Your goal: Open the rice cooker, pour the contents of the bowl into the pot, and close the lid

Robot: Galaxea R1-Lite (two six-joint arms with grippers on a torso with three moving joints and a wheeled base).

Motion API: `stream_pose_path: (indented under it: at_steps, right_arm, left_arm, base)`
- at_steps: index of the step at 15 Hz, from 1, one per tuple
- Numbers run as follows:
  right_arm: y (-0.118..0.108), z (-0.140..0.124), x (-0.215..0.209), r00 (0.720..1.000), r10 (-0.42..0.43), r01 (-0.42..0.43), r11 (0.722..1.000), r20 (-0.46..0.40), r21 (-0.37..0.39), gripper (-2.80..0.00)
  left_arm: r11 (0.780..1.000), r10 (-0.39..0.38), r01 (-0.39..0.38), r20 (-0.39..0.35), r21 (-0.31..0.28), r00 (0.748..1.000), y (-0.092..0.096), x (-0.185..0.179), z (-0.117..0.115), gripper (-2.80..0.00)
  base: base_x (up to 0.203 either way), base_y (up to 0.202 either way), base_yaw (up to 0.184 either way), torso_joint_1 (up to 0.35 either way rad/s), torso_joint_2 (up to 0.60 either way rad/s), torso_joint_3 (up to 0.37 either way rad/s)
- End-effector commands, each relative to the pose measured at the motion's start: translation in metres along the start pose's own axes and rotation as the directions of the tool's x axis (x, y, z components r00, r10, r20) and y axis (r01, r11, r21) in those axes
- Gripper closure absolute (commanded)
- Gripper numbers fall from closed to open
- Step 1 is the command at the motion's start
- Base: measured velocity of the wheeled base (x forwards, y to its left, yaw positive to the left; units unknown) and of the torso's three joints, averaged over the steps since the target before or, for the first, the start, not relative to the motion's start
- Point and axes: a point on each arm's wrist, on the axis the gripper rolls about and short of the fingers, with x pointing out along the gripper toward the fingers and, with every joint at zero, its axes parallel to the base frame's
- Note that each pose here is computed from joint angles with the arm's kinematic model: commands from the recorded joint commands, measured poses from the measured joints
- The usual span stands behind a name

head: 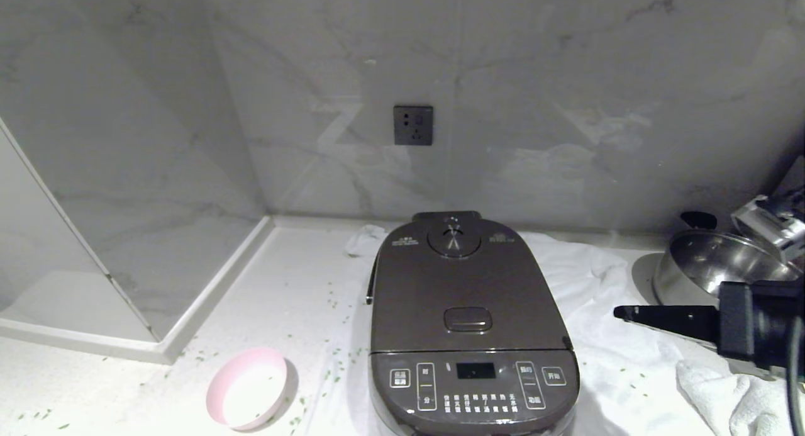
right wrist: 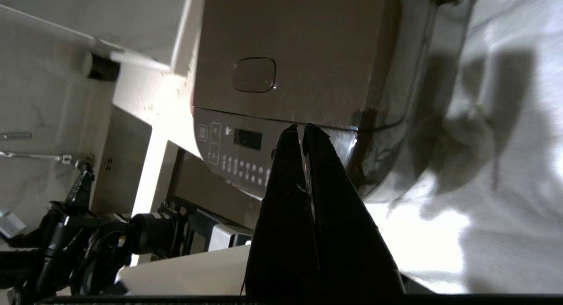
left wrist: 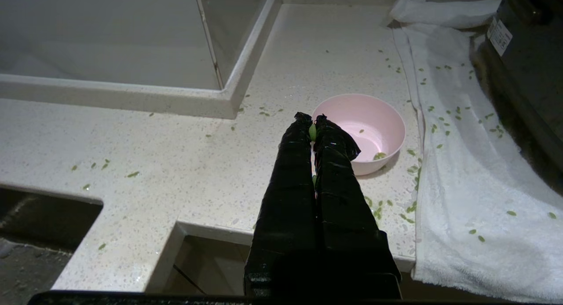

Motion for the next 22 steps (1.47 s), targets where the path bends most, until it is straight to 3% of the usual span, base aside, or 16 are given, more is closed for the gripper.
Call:
stream_pose_path:
  at_steps: [1,4,7,11,18,22]
  right_arm:
    - [-0.010,0.004,0.056,0.984,-0.053,0.061,0.997,-0.168,0.040,0.00]
    - [0.010,-0.013,0.080,0.967,-0.044,0.035,0.999,-0.252,-0.040,0.00]
    - [0.034,-0.027,0.078,0.956,0.017,-0.050,0.993,-0.293,-0.107,0.00]
    - [0.043,-0.032,0.063,0.956,0.062,-0.101,0.987,-0.287,-0.122,0.00]
    - [0.020,-0.022,0.048,0.968,0.054,-0.068,0.996,-0.244,-0.050,0.00]
    - [0.003,-0.021,0.049,0.961,0.035,-0.034,0.999,-0.276,0.007,0.00]
  left_arm:
    - [1.000,0.000,0.000,-0.007,0.001,1.000,0.000,0.000,-0.002,0.00]
    - [1.000,0.002,-0.002,-0.008,0.002,1.000,0.000,0.000,-0.002,0.00]
    - [1.000,0.003,-0.003,-0.008,-0.001,1.000,0.000,0.000,-0.002,0.00]
    - [1.000,0.003,-0.003,-0.008,-0.001,1.000,0.000,0.000,-0.002,0.00]
    - [1.000,0.002,-0.002,-0.008,0.016,1.000,0.000,0.000,-0.002,0.00]
    - [1.000,0.000,0.000,-0.007,0.010,1.000,0.000,0.000,-0.002,0.00]
  base:
    - [0.000,0.000,0.000,0.000,0.00,0.000]
    - [0.000,0.000,0.000,0.000,0.00,0.000]
    - [0.000,0.000,0.000,0.000,0.00,0.000]
    - [0.000,0.000,0.000,0.000,0.00,0.000]
    - [0.000,0.000,0.000,0.000,0.00,0.000]
    - [0.000,0.000,0.000,0.000,0.00,0.000]
